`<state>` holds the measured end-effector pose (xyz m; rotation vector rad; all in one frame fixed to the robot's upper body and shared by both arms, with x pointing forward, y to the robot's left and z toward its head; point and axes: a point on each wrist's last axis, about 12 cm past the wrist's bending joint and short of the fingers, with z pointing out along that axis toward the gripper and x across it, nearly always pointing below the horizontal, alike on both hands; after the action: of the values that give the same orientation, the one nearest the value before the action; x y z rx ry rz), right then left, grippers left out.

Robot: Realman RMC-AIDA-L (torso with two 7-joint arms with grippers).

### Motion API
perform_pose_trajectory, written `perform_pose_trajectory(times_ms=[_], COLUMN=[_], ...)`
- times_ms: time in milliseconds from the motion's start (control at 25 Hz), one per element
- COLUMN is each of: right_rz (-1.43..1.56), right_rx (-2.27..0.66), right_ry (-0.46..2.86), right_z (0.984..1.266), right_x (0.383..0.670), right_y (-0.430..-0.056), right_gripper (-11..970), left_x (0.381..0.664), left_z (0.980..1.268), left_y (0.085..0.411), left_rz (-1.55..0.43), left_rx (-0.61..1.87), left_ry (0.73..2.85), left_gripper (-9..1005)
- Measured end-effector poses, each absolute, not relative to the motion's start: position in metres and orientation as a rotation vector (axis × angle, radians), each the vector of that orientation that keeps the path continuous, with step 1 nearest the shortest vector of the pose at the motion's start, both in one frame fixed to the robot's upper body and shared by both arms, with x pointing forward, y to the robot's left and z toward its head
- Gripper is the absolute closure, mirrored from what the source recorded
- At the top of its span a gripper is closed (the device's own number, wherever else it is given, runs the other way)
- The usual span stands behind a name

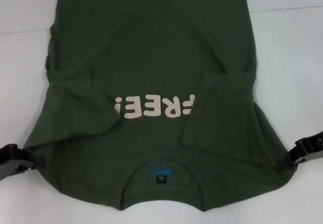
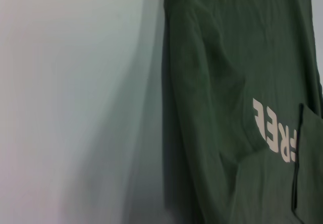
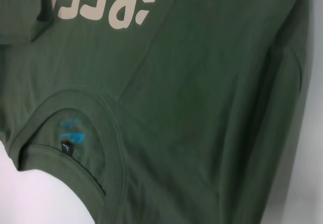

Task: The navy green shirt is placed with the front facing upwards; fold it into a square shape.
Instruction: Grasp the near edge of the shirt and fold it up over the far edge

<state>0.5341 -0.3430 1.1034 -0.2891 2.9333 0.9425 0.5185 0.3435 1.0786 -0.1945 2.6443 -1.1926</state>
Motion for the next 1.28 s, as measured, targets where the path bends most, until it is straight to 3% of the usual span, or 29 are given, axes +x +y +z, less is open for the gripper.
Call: perform_pose_trajectory(times_ms=[1280], right_rz=[1.024], right_rx=[-0.386], right_ry=[2.949], right_z=[1.120], right_x=[0.521], right_y=[-0.351], right_gripper=[922], left_x=[0.483], left_z=[1.078], left_y=[0.338], left_rz=[-1.394], left_rx=[0.001], left_ry=[2.733], left_gripper=[957])
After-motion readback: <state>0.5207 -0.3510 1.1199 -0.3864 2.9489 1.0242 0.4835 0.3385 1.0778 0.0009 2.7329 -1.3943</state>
